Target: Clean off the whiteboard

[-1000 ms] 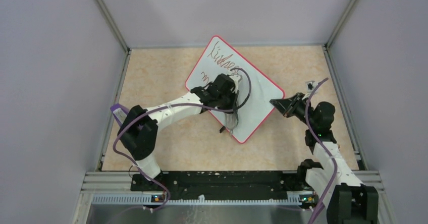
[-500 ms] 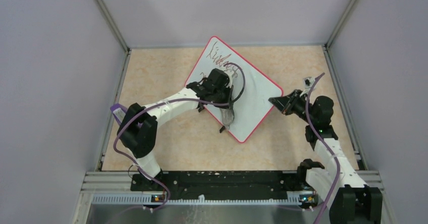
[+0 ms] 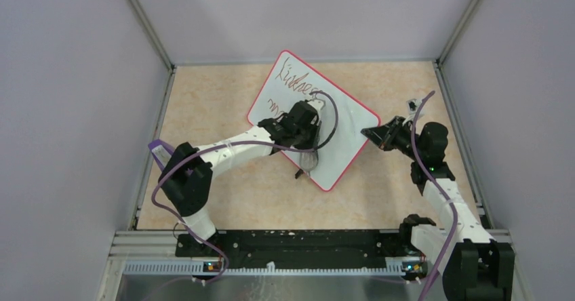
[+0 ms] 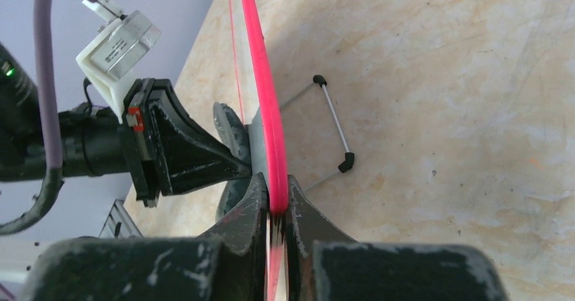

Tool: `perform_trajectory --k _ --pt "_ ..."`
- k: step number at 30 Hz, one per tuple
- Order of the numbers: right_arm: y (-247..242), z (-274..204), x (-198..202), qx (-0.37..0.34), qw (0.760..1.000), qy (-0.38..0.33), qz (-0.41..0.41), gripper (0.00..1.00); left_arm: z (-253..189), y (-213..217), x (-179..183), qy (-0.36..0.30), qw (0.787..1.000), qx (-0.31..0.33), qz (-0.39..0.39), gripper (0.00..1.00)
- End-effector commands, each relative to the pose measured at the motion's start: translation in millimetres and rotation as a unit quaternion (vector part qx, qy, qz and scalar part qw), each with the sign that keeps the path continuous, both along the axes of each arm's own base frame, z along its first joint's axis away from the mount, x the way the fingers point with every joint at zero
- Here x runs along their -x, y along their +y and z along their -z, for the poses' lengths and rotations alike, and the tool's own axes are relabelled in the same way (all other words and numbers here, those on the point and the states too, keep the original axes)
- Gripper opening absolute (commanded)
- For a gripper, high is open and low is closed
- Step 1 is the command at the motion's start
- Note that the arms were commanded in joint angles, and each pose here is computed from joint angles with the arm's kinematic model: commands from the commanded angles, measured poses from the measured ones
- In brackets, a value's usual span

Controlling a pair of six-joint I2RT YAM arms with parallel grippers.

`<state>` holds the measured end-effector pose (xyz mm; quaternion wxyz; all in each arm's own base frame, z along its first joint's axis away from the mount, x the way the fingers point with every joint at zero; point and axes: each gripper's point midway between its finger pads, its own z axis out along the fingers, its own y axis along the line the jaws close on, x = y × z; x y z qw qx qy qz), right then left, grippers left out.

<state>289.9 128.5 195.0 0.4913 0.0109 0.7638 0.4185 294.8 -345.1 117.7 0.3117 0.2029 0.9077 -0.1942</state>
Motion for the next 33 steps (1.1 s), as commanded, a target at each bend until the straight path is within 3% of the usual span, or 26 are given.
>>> perform_trajectory --k 1,9,20,27,33 --pt "17 28 22 0.023 0.997 0.039 -0.069 0.00 2 -12 -39 -0.009 0.993 0.120 -0.014 0.00" --pt "15 30 19 0.027 0.997 0.043 -0.062 0.00 7 48 -88 -0.007 0.991 0.117 -0.067 0.00" --pt "15 27 19 0.030 0.996 0.046 -0.064 0.00 19 104 -93 -0.004 0.986 0.109 -0.129 0.00" --pt "16 28 20 0.028 0.996 0.047 -0.067 0.00 32 103 -71 0.027 0.986 0.120 -0.116 0.00" --pt "19 29 21 0.027 0.996 0.047 -0.073 0.00 19 69 -53 0.019 0.987 0.137 -0.080 0.00"
